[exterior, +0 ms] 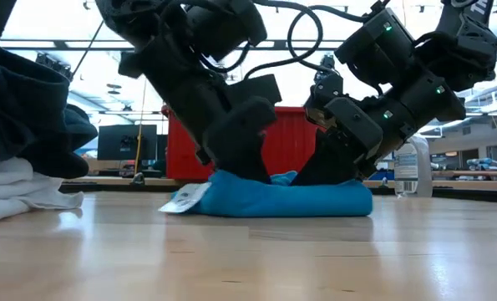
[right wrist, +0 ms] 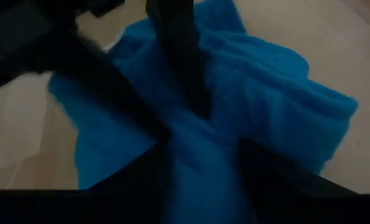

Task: Fold Laundry from Bin
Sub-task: Fold the blue shorts

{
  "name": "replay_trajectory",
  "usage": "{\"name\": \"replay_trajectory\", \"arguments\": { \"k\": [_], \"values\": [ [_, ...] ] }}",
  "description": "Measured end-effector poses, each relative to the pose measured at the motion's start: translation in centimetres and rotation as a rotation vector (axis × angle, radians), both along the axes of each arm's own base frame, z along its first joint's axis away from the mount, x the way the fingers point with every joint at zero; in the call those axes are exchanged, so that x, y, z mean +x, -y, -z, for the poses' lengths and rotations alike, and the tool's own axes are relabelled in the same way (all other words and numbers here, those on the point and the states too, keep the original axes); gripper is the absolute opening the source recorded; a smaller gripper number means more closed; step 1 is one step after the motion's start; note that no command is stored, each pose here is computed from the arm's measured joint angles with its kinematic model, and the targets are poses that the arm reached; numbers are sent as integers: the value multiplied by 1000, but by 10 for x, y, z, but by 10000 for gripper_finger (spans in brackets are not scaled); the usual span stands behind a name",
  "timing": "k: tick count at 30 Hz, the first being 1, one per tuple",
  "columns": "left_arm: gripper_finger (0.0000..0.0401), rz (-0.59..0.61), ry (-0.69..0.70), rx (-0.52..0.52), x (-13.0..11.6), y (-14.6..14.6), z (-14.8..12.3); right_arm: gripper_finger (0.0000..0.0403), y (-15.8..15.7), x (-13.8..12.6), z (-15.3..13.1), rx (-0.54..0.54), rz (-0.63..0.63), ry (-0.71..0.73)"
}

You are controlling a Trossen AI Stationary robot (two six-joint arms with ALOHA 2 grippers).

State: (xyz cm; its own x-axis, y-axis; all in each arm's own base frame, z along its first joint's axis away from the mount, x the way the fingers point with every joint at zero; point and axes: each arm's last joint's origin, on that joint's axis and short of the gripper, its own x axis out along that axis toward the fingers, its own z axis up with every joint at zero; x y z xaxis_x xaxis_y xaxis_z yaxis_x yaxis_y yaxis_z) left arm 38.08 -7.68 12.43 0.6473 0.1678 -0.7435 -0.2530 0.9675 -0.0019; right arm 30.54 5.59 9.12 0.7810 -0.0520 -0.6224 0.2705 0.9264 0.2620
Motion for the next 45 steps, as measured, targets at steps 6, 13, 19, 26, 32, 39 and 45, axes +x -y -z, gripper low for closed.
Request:
{"name": "replay_trajectory", "arguments": {
  "k": [6, 13, 19, 26, 32, 39, 45],
  "values": [
    [121, 9, 90, -36, -16, -1, -59, 206, 0, 0, 0, 3, -4, 1],
    [121, -38, 36, -55, -31, -7, -71, 206, 0, 1, 0, 18, 14, 4],
    [121, -42, 98, -230, -56, -9, -22, 206, 0, 1, -1, 28, 22, 9],
    [121, -198, 149, -550, -73, -25, -3, 206, 0, 1, -1, 57, 15, 11],
    [121, -245, 168, -564, -71, -39, -4, 206, 0, 1, -1, 72, 28, 13],
    [161, -231, 201, -528, -68, -49, -6, 206, -1, 1, -1, 78, 28, 13],
    [228, -202, 251, -519, -65, -49, -10, 206, -2, 1, -2, 109, 20, 12]
  ]
}}
